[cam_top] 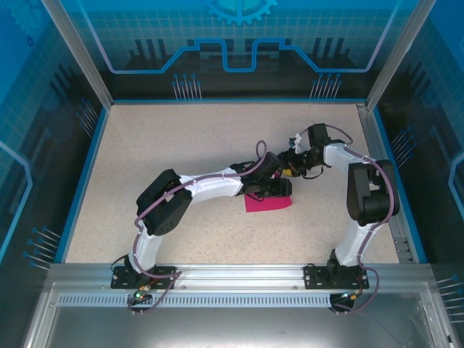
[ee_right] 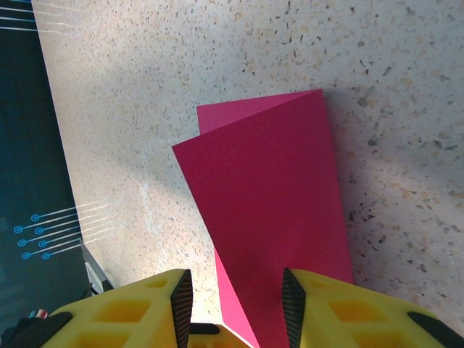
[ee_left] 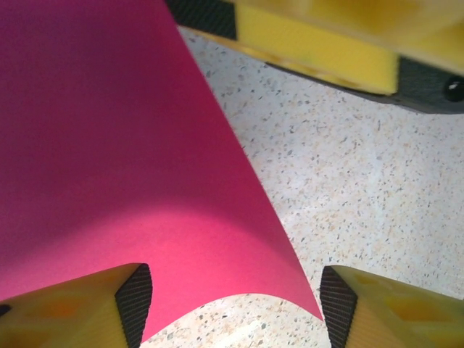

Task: Fold a paper plane with a square sheet of paper (pick it up from the middle)
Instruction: First fold the square sheet of paper in half at the center of the table.

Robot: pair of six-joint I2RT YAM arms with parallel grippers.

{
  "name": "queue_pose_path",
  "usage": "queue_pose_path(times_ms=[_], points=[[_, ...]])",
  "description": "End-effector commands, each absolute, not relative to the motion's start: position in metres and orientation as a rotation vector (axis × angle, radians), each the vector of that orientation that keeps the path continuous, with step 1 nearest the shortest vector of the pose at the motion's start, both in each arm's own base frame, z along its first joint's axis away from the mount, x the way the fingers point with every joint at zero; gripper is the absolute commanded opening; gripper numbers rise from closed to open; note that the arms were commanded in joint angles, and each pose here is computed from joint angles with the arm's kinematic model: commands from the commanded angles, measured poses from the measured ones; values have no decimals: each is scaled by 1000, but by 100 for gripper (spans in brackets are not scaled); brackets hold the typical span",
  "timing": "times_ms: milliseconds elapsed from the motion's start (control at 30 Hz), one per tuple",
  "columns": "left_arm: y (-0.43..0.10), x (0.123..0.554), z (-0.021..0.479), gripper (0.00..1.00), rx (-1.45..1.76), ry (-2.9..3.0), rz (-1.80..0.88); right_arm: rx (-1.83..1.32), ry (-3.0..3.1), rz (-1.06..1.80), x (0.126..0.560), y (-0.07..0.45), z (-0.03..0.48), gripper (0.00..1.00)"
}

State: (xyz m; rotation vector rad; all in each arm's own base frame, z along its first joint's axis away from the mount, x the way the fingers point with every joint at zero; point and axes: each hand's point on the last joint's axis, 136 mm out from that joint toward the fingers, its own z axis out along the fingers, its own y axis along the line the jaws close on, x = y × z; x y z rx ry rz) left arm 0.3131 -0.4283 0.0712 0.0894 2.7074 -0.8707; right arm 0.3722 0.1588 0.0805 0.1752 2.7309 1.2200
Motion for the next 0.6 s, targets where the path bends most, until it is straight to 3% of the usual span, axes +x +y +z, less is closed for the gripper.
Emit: queue_pose_path(times_ms=[0, 200, 567], points=[[-442, 310, 89, 71, 99, 2660, -962, 152, 2703, 1267, 371, 167, 94, 40], [-448, 310, 82, 74, 87, 2665, -913, 155, 2700, 1274, 370, 167, 94, 40], [-433, 315, 59, 59, -11, 2725, -698, 162, 2690, 1285, 370, 168, 98, 40]])
